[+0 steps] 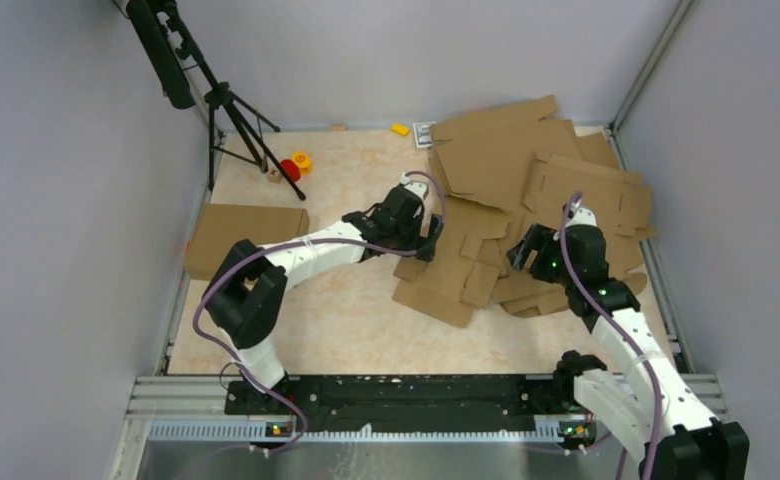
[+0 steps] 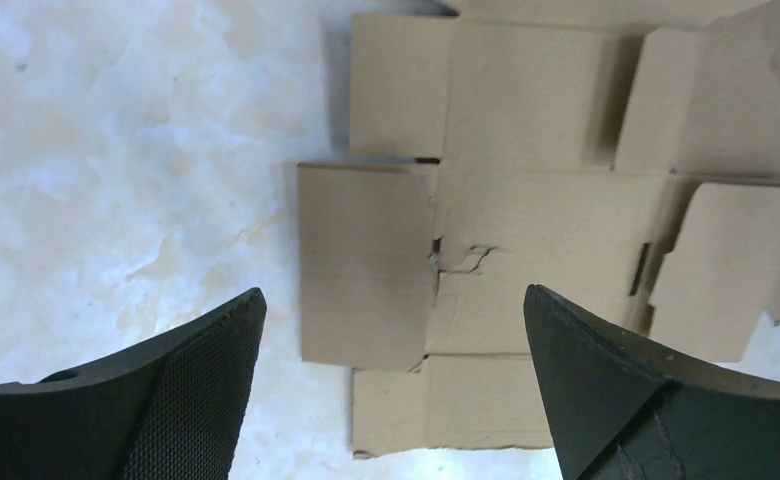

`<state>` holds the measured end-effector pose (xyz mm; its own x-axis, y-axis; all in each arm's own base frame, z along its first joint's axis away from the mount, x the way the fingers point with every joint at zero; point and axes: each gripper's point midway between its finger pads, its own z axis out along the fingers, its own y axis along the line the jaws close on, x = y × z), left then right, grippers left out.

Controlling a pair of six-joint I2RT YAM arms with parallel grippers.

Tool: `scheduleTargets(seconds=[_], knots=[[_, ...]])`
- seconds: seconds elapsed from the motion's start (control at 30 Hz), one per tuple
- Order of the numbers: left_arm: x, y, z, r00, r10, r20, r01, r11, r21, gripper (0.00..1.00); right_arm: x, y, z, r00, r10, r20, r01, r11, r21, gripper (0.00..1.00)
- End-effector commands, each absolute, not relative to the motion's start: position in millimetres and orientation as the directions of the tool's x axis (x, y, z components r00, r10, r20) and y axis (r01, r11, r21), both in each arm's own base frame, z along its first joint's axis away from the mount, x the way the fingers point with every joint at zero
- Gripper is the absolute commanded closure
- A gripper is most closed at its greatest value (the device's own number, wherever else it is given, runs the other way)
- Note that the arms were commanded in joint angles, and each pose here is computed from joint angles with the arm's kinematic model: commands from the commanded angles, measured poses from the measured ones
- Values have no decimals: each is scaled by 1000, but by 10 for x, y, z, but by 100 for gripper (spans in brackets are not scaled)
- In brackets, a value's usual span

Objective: Fold the paper box
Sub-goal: Place the paper box at the center of the board.

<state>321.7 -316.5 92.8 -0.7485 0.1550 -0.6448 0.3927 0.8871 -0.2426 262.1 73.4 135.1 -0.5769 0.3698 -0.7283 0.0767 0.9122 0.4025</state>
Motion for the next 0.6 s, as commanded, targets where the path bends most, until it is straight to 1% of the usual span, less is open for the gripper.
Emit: scheduleTargets(seconds=[0.0, 0.13, 0.33, 0.4, 0.5, 0.57], knots=[[3213, -2998, 769, -751, 220, -622, 386, 911, -144, 2, 2648, 944, 1372, -614, 364, -700, -8, 884, 467, 24], [3197, -2989, 590, -780, 241, -577, 379, 917, -129, 2, 2602, 1133, 1205, -677, 382, -629, -32, 839, 544, 24], [3176, -2952, 450, -802, 242, -546, 368, 921, -132, 2, 2523, 1306, 956, -727, 415, -547, -32, 775, 631, 27], [3192, -2940, 419, -810, 217, -544, 357, 919, -165, 3, 2513, 1343, 878, -739, 418, -529, -32, 762, 647, 29], [3151, -2960, 394, -828, 180, -531, 369, 888, -274, 4, 2535, 1398, 800, -755, 420, -503, -31, 744, 667, 32], [3119, -2983, 408, -839, 163, -520, 380, 859, -342, 4, 2570, 1448, 797, -760, 421, -496, -44, 727, 685, 36]])
